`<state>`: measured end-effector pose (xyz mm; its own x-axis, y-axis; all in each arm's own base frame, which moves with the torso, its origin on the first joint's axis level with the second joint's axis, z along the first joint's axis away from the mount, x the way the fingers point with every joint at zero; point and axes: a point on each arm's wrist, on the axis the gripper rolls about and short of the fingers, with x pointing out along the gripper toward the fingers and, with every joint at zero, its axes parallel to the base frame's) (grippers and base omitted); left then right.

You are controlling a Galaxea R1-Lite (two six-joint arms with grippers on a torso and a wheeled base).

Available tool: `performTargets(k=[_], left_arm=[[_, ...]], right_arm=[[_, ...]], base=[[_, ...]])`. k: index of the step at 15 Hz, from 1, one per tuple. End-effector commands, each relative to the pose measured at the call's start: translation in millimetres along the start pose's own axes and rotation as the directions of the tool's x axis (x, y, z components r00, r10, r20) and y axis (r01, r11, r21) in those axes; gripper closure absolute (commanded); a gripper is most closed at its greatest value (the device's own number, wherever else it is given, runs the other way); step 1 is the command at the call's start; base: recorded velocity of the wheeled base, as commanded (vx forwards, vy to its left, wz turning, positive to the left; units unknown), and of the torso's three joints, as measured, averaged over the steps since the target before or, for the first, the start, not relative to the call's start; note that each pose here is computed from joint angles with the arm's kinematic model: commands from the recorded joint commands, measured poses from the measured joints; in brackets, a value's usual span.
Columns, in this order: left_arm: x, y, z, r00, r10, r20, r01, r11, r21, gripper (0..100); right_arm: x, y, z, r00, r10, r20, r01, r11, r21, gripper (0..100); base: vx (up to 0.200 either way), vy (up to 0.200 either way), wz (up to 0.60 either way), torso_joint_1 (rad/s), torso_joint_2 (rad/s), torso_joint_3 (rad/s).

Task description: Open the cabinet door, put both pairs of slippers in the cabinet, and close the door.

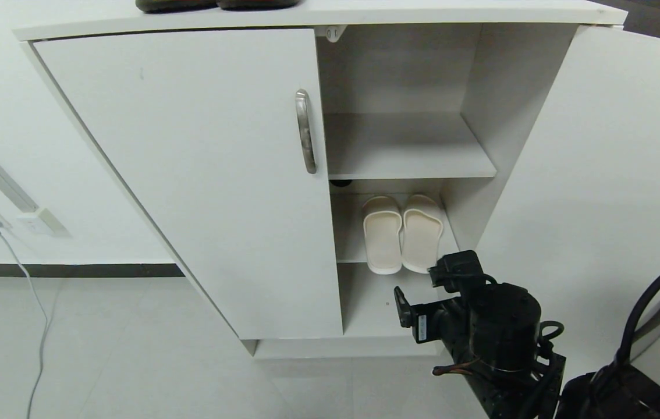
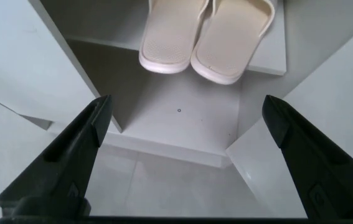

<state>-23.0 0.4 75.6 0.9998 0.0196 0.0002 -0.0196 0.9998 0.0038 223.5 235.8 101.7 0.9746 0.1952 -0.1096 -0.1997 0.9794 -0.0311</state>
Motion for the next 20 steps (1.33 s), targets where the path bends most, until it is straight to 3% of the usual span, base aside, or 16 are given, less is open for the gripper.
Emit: performTargets(k=[1, 7, 16, 20], left_arm=[[0.1, 0.0, 0.0, 1.0, 0.0, -0.002, 0.0, 1.0, 0.001, 100], [0.2, 0.0, -0.2, 1.0, 0.0, -0.002, 0.0, 1.0, 0.002, 100], [0.2, 0.0, -0.2, 1.0, 0.0, -0.002, 0.0, 1.0, 0.001, 100], [0.2, 0.0, -0.2, 1.0, 0.0, -0.002, 0.0, 1.0, -0.001, 100]], right_arm=[[0.4, 0.3, -1.3, 1.0, 0.0, -0.003, 0.0, 1.0, -0.002, 0], [1.7, 0.2, -1.7, 1.0, 0.003, -0.005, -0.003, 1.0, -0.001, 0], [9.6, -0.5, -7.2, 1.0, -0.014, -0.002, 0.014, 1.0, 0.003, 0], [10.1, -0.9, -6.9, 1.0, -0.018, 0.003, 0.018, 1.0, 0.007, 0]], base=[[0.0, 0.0, 0.0, 0.007, 0.0, 0.139], [0.0, 0.0, 0.0, 0.002, 0.0, 0.185], [0.0, 0.0, 0.0, -0.001, 0.0, 0.008], [0.0, 0.2, 0.0, 0.004, 0.0, 0.002]])
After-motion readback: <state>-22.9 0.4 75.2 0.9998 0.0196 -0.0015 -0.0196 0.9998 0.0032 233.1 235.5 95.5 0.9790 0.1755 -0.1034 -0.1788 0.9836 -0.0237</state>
